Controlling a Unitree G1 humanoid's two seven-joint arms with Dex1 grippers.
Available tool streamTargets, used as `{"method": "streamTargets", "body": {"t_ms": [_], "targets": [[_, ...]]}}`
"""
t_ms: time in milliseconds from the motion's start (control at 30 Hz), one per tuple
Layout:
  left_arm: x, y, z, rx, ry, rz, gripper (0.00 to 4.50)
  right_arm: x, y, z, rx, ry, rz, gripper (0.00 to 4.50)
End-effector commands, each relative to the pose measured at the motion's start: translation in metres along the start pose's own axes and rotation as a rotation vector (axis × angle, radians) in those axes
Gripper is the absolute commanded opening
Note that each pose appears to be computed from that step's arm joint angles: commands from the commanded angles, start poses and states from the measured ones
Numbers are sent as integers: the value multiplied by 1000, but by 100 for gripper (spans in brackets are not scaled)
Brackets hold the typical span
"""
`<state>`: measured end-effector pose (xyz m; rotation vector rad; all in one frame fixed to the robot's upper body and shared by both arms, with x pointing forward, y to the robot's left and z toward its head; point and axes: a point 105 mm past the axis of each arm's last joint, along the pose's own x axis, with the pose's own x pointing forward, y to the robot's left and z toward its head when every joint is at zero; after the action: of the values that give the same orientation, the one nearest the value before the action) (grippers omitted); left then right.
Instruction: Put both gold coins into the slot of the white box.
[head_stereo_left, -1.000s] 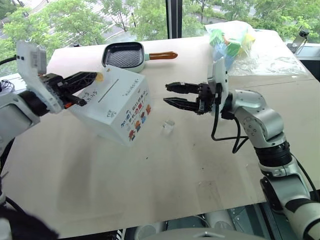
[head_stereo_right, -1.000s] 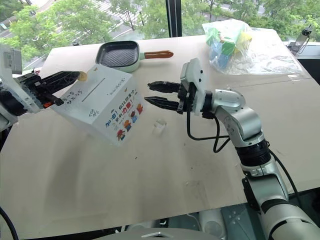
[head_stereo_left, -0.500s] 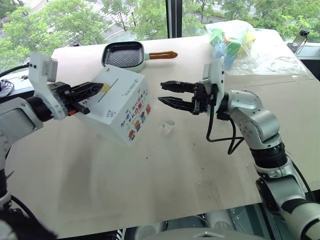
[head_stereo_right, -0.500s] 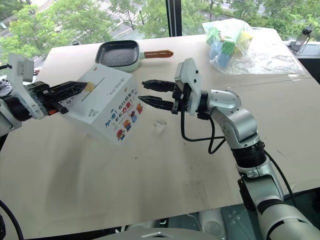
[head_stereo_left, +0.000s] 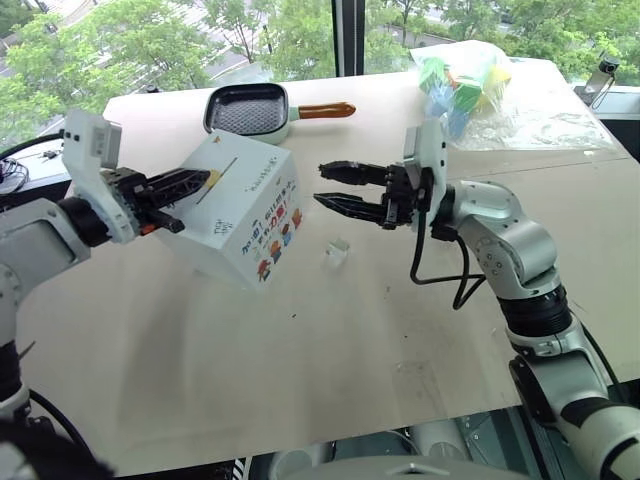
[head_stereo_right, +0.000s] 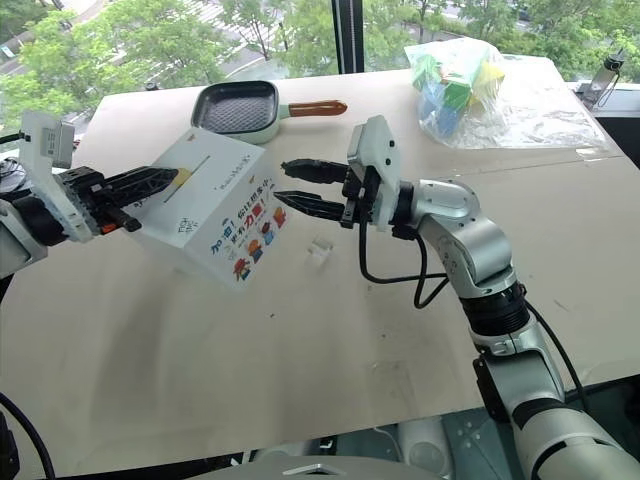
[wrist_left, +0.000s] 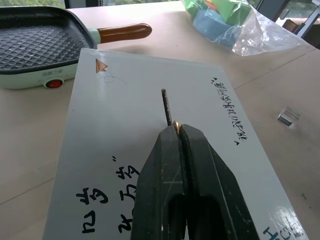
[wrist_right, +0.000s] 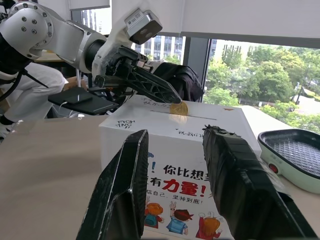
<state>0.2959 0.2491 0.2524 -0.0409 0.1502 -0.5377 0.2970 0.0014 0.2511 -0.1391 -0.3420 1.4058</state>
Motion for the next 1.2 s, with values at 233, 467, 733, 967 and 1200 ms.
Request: {"method": "streamTargets", "body": {"t_ms": [233,467,733,967,1200], "targets": [[-2,5,12,111,-53,79,243,3,1,13,-55,-38,3,195],[-19,-27,53,106,-313,-90,380,-10,-2,5,-7,-21,-46,195],[-39,-96,-13,98,-122,-253,380,-84,14,-35,94,126,-126,195],[-37,-117,-105,165,128,-125,380,-156,41,-81,205,310,-220,195],[-19,-106,-160,191,99,-13,380,-177,46,-105,234,346,-273,195]]}}
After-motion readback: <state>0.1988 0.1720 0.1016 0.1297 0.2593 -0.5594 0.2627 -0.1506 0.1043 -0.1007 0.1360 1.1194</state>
